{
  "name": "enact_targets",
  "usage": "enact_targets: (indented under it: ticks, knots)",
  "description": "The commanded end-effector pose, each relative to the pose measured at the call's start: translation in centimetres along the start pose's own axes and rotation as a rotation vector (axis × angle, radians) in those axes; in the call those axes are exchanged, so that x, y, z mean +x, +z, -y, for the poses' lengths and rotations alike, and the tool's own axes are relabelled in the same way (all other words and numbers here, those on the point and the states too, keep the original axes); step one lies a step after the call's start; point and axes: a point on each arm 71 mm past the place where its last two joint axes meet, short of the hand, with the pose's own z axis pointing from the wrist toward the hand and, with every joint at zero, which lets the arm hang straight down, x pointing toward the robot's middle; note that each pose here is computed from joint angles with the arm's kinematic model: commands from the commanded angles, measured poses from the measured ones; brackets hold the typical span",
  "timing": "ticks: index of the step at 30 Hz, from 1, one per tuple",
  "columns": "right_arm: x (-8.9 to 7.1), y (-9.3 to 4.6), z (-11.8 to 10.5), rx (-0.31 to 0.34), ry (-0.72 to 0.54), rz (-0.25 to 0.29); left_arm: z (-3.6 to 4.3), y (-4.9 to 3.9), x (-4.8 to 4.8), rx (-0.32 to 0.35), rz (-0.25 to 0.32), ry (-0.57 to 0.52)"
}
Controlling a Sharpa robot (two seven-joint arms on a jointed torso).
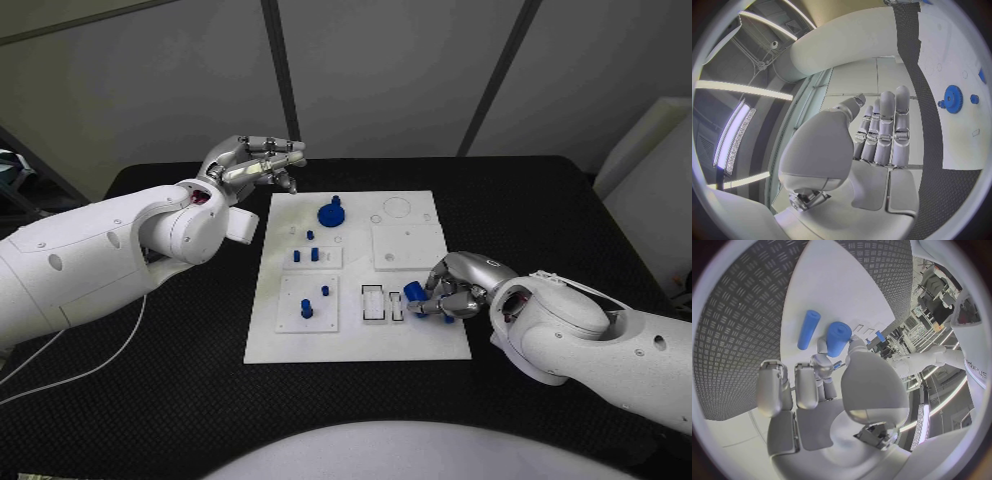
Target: Assemble the parts on the task board
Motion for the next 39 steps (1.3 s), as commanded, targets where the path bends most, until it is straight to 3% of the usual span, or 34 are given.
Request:
enact_targets:
  ticks: [1, 10, 17, 32, 39]
  knots:
    - [0.6, 0.1, 0.1, 0.005, -0.02, -0.029, 0.1, 0.05, 0.17, 0.004, -0.01, -0.007]
    - [1.0, 0.2, 0.2, 0.014, -0.021, -0.035, 0.07, 0.03, 0.14, 0.002, -0.011, -0.007]
    - [0.5, -0.1, 0.1, 0.016, 0.009, 0.013, 0.0, -0.01, 0.08, 0.0, -0.01, -0.007]
    - [-0.6, -1.8, -1.2, -0.004, 0.21, 0.097, -0.17, 0.0, 0.16, -0.005, -0.013, -0.009]
    - [-0.5, -1.6, -2.4, -0.033, 0.233, 0.075, -0.22, 0.02, 0.19, -0.009, -0.016, -0.01]
